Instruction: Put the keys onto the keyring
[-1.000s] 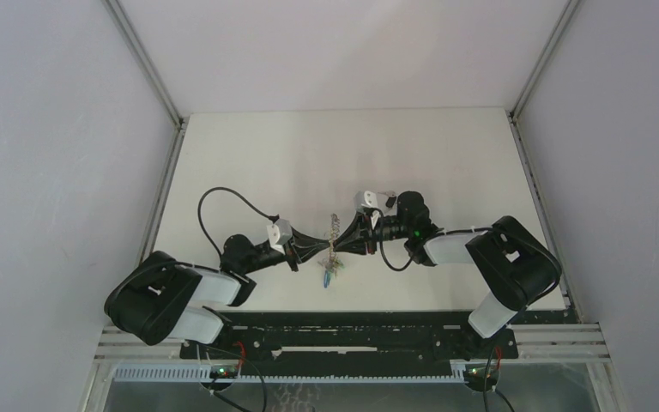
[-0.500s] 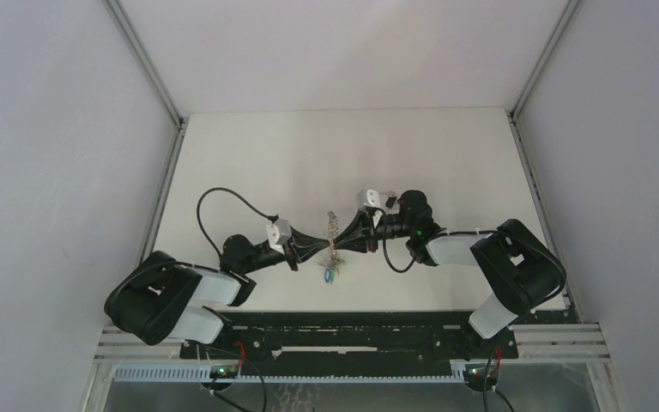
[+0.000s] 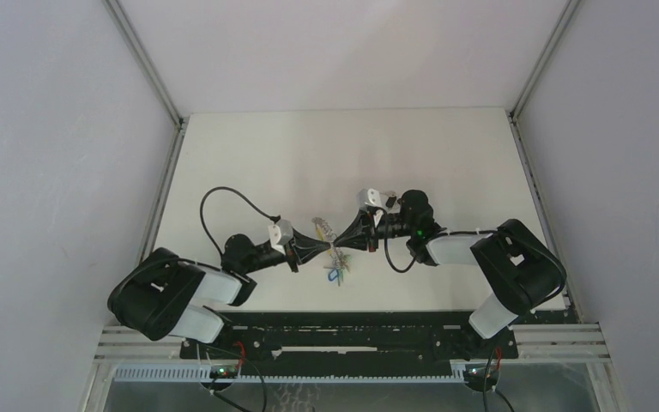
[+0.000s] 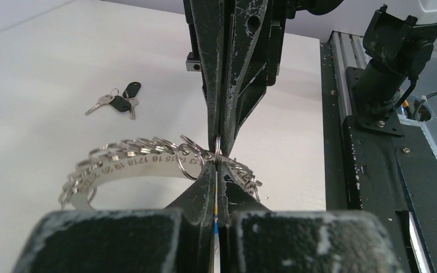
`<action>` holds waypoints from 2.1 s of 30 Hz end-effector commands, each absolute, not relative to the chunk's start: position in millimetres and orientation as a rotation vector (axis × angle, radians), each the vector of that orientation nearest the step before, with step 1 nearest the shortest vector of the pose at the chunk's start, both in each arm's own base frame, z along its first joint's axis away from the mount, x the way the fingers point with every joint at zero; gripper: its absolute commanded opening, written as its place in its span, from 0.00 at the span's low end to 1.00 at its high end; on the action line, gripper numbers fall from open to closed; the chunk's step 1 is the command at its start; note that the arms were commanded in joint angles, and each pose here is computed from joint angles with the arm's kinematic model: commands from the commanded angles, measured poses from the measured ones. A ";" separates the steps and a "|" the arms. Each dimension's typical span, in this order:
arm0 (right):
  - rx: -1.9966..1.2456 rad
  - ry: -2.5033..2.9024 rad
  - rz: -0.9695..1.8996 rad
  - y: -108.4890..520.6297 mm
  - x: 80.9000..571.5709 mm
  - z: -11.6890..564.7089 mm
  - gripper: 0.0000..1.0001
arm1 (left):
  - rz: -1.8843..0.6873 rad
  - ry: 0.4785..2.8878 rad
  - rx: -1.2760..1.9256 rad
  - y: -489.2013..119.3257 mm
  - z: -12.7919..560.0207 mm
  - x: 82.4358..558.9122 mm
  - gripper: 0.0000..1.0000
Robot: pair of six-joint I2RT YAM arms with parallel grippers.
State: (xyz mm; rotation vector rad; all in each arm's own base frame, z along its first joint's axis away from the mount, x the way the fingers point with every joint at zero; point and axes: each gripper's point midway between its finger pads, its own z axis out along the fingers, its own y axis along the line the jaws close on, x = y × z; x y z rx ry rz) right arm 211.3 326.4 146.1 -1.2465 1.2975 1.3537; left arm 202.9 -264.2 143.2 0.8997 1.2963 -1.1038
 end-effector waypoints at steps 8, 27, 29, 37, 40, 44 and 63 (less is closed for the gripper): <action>-1.266 1.232 1.323 325.2 210.1 161.5 0.00 | -1.107 1.268 0.870 -267.4 155.3 212.6 0.00; -1.331 1.943 0.771 297.2 226.9 134.7 0.00 | -1.049 1.346 0.716 -251.1 149.0 213.6 0.50; -1.345 2.014 0.676 291.4 229.1 135.9 0.00 | -1.045 1.353 0.716 -251.0 146.7 213.4 0.50; -1.474 2.290 0.328 272.1 230.1 131.5 0.00 | -1.055 1.357 0.739 -261.0 143.9 216.9 0.49; -1.500 2.401 0.225 263.2 227.9 119.6 0.00 | -1.087 1.353 0.761 -274.0 144.4 213.0 0.49; -1.457 2.413 0.279 271.2 232.7 121.2 0.00 | -1.104 1.360 0.774 -289.9 141.2 207.8 0.49; -1.531 2.437 0.555 283.2 219.2 131.0 0.00 | -0.980 1.281 0.902 -308.7 130.2 226.5 0.51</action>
